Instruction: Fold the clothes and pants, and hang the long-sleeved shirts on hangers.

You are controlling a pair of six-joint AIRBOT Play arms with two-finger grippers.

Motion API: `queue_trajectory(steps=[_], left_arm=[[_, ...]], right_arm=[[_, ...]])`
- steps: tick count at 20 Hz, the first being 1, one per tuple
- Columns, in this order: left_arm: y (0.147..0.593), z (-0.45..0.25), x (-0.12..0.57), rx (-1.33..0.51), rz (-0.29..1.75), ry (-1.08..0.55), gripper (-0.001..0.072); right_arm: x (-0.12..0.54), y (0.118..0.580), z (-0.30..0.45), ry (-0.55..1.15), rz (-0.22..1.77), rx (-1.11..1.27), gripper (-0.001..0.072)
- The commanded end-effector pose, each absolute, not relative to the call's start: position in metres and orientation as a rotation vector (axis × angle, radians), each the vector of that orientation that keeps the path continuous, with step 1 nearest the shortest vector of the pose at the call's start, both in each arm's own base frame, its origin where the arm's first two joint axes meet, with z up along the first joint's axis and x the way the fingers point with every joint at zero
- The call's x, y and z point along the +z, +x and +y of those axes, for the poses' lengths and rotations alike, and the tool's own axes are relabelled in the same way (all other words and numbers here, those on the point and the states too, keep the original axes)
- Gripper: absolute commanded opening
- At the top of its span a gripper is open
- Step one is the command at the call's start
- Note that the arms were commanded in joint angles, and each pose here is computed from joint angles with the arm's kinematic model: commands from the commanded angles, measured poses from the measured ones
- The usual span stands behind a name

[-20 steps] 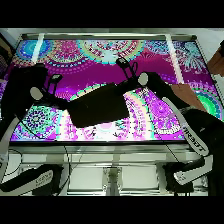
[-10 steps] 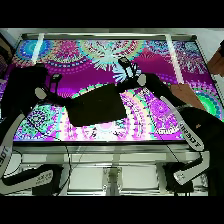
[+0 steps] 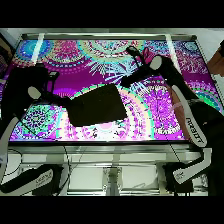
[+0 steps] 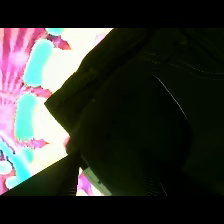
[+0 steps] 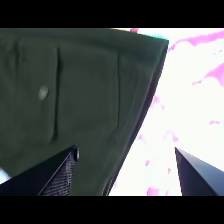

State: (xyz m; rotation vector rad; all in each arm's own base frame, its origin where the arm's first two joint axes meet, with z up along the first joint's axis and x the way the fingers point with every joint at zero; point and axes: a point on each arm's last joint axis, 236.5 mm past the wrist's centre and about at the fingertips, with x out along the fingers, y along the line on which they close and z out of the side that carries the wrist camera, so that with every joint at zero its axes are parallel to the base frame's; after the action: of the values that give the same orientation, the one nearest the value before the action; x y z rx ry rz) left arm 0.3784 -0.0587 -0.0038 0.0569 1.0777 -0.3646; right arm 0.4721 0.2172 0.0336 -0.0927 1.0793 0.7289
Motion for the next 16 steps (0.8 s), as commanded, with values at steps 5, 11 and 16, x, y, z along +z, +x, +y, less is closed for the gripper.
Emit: queue_trajectory(steps=[5,11,16], left_arm=[[0.322,-0.053,0.041,-0.421,1.124,0.080,0.0693],[0.307,-0.056,0.036,-0.450,1.185,0.072,0.0692],[0.307,-0.056,0.036,-0.451,1.186,0.072,0.0692]], right_arm=[[-0.025,0.417,0.180,0.226,1.452,0.793,0.0691],[-0.096,0.400,0.227,0.193,1.561,0.827,0.0691],[-0.115,0.391,0.264,0.343,1.605,0.867,0.0689]])
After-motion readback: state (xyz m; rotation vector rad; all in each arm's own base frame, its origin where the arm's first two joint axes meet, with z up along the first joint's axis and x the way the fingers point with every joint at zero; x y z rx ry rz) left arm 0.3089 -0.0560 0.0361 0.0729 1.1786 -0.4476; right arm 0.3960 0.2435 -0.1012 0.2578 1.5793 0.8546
